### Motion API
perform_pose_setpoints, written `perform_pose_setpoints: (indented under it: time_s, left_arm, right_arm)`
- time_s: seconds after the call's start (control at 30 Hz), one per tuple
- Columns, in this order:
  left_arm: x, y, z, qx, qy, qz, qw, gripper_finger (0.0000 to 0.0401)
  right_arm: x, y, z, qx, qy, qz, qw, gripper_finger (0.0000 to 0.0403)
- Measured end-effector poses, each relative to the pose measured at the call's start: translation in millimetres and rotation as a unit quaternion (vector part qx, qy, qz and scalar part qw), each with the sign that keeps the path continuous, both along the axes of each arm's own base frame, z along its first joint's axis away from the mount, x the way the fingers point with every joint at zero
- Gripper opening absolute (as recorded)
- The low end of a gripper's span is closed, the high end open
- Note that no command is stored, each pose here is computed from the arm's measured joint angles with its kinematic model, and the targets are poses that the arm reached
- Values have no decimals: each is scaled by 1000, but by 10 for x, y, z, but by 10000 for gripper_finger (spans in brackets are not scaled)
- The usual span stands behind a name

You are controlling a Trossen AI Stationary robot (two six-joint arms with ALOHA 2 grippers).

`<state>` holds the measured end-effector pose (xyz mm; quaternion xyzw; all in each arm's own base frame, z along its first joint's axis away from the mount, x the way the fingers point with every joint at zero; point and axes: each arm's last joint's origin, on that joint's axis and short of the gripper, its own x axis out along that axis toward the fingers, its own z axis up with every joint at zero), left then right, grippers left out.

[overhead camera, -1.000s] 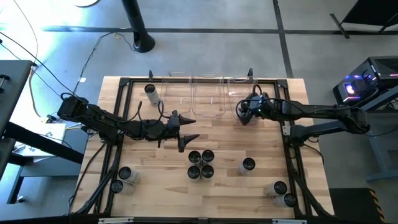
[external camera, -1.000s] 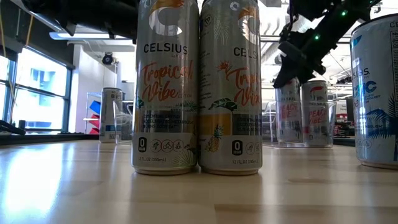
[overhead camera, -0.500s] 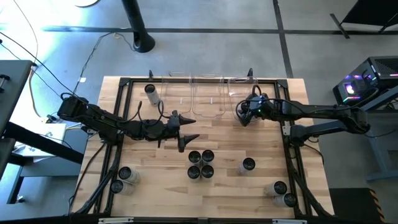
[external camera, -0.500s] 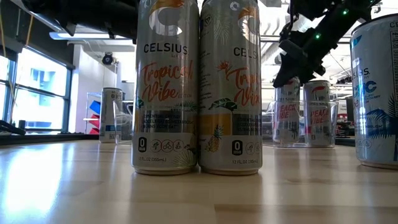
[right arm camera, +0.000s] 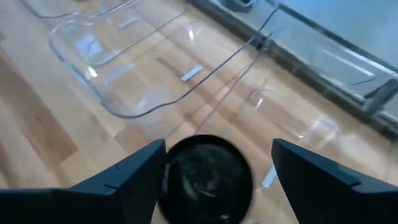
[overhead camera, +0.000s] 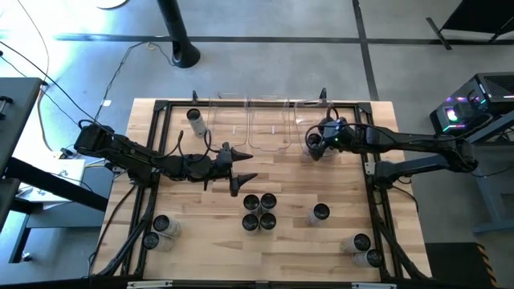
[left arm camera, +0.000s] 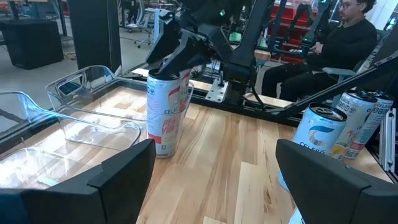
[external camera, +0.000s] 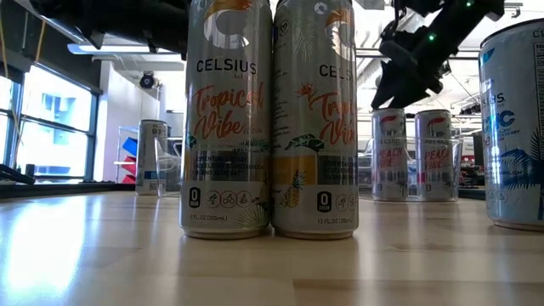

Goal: Sort soda cans
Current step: Put the top white-pink soda can into the right transparent bin, then adjust the right transparent bin on the table

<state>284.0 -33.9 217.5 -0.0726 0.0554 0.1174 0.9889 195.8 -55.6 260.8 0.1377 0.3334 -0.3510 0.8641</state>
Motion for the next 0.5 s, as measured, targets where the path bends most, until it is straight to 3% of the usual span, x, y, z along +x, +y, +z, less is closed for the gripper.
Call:
perform_pose_setpoints:
  time_s: [0.27, 0.4, 0.5]
  left_arm:
    - [-2, 0, -14, -7, 5, 1, 1000, 328]
    - [-3, -6, -14, -11, 4, 0, 1000, 328]
    - [-4, -18, -14, -11, 4, -2, 1000, 328]
  right_arm:
    - [-198, 122, 473, -34, 18, -31, 999, 283]
    - [-344, 292, 660, 12, 43, -19, 999, 266]
    - [-366, 499, 612, 45, 60, 20, 997, 241]
